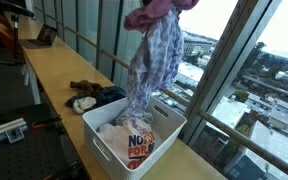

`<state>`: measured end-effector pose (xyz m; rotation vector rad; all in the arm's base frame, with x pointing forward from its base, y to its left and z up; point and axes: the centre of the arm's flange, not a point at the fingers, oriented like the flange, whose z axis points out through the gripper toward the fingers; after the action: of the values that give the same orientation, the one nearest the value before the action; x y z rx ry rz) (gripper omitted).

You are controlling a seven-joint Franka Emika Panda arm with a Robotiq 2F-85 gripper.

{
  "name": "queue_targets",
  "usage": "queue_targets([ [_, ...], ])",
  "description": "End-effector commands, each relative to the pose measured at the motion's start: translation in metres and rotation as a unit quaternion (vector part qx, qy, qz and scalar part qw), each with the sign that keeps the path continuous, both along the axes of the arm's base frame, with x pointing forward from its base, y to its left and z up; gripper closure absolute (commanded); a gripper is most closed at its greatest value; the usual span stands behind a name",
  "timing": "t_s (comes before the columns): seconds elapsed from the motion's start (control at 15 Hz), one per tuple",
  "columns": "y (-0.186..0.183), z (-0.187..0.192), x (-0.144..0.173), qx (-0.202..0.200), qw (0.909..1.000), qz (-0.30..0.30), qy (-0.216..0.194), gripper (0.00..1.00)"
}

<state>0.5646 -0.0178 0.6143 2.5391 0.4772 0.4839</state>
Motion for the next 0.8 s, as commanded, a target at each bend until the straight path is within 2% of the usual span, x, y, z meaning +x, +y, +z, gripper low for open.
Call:
queue_targets([
  [0.0, -0.004, -0.067, -0.028, 0.014, 0.9997, 0.013, 0.018, 1.0],
  [0.53, -0.028, -0.178, -0.053, 0.026, 0.9968, 0.014, 0.074, 1.0],
  [0.73, -0.027, -0.202, -0.055, 0.03, 0.9962, 0.022, 0.079, 1.0],
])
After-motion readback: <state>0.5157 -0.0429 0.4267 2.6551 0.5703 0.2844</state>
